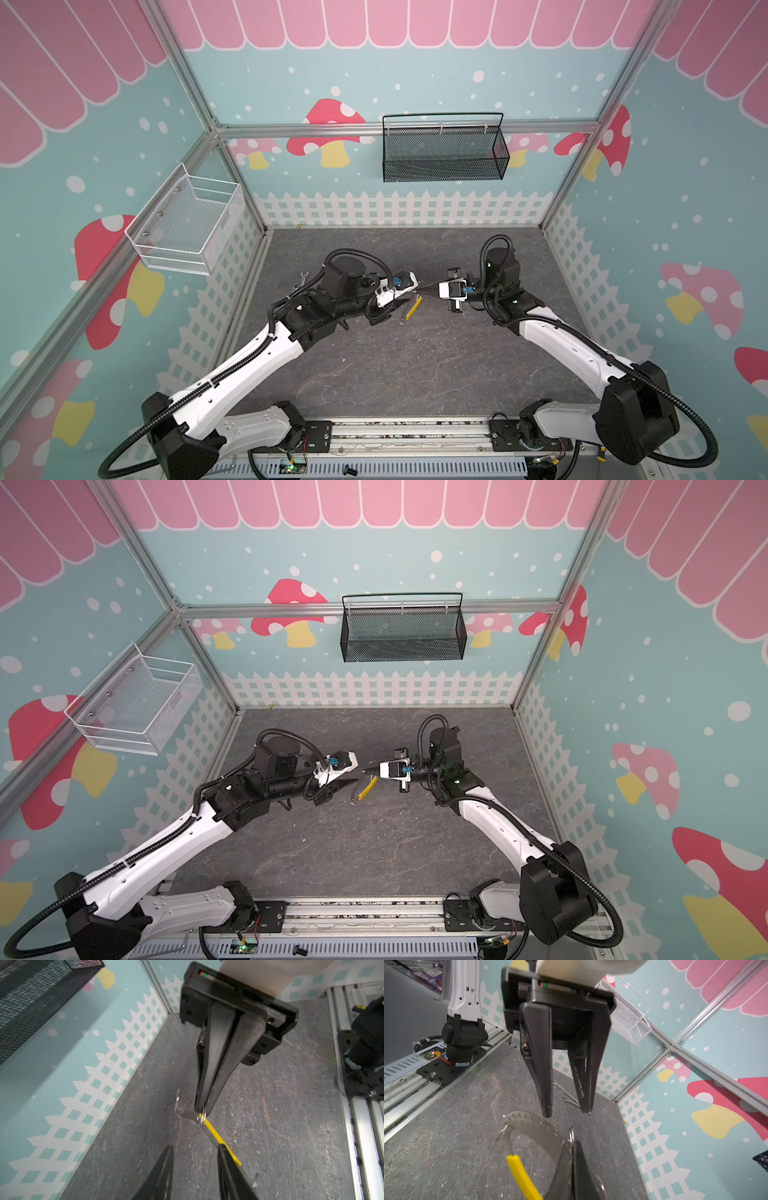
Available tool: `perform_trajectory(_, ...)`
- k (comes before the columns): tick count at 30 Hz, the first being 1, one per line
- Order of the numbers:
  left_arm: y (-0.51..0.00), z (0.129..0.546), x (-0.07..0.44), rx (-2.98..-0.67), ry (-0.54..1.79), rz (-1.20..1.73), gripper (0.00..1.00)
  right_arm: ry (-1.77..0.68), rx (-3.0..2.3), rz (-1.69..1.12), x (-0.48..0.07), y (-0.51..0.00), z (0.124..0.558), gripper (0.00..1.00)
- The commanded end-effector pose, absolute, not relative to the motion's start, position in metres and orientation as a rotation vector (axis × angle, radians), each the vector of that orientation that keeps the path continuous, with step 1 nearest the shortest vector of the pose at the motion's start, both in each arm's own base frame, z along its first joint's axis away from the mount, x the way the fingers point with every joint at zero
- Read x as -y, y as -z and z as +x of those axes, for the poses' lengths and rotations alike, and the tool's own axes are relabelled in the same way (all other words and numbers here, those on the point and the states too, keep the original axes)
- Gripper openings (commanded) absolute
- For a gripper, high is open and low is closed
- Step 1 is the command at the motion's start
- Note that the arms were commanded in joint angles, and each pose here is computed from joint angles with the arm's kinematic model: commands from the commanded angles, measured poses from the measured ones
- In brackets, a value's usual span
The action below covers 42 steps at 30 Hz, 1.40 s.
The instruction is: Put the keys on the keyring
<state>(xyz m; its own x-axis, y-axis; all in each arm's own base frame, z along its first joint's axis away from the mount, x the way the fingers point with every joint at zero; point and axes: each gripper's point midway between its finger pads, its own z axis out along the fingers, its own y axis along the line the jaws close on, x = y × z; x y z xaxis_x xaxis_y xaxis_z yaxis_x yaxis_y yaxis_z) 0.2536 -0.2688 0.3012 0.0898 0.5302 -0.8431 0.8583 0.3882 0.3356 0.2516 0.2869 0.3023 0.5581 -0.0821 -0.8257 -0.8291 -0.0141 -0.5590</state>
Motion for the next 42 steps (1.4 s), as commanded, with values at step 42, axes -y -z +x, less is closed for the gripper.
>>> perform_trajectory(42,-0.330,0.234,0.297,-1.279,0.583,1.264,0.03,-0.949,-0.700,-1.427,-0.294,-0.324,0.236,0.00)
